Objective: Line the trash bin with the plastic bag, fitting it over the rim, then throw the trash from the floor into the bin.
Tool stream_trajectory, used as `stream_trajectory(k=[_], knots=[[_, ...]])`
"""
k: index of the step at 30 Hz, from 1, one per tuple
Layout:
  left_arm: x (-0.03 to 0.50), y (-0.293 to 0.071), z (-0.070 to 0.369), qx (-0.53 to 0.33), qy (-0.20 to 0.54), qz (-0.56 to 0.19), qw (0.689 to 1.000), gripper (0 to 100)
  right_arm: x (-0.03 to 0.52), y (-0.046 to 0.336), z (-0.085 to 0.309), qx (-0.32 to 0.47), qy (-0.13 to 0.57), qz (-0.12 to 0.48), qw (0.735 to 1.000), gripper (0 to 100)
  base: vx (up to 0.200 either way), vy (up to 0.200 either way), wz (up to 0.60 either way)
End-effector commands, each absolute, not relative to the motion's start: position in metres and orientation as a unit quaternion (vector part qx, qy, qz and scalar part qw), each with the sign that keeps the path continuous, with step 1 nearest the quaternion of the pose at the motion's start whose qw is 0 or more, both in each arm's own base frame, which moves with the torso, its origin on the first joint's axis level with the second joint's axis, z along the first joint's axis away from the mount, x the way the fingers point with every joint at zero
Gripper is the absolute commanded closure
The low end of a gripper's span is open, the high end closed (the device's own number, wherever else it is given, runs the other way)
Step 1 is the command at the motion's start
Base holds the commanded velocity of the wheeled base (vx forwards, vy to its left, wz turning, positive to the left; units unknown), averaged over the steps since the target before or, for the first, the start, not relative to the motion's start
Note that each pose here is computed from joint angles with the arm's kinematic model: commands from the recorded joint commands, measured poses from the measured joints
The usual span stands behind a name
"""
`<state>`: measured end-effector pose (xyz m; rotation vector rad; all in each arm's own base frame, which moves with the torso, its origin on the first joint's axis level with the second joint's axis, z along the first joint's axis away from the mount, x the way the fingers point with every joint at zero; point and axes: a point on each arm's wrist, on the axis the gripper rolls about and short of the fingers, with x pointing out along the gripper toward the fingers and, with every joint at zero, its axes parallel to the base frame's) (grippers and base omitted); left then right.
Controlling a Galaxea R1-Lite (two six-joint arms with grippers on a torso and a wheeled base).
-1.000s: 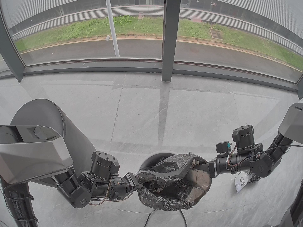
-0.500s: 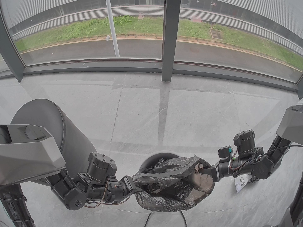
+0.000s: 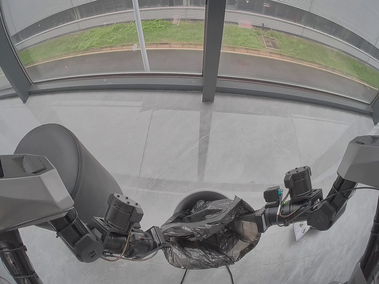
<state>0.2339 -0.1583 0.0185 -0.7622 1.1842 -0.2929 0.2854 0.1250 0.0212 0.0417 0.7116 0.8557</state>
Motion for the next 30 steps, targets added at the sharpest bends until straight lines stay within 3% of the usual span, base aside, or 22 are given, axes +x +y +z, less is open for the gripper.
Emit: stream_trajectory(k=[1, 14, 15, 25, 30], knots=[[0.234, -0.151, 0.018, -0.333, 0.549, -0.121, 0.757, 100, 0.285, 0.125, 0.019, 0.02, 0.34, 0.406, 0.848, 100, 0.0, 0.0, 0.0], [0.257, -0.155, 0.013, -0.288, 0.525, -0.1, 0.795, 100, 0.287, 0.125, 0.007, 0.016, 0.355, 0.403, 0.843, 100, 0.0, 0.0, 0.0], [0.261, -0.155, 0.014, -0.286, 0.518, -0.1, 0.799, 100, 0.289, 0.125, 0.005, 0.017, 0.356, 0.401, 0.844, 0, 0.0, 0.0, 0.0], [0.291, -0.17, 0.018, -0.273, 0.494, -0.123, 0.816, 100, 0.337, 0.108, -0.006, 0.008, 0.305, 0.327, 0.895, 0, 0.0, 0.0, 0.0], [0.301, -0.174, 0.018, -0.274, 0.492, -0.122, 0.817, 100, 0.355, 0.115, 0.0, -0.004, 0.274, 0.333, 0.902, 0, 0.0, 0.0, 0.0]])
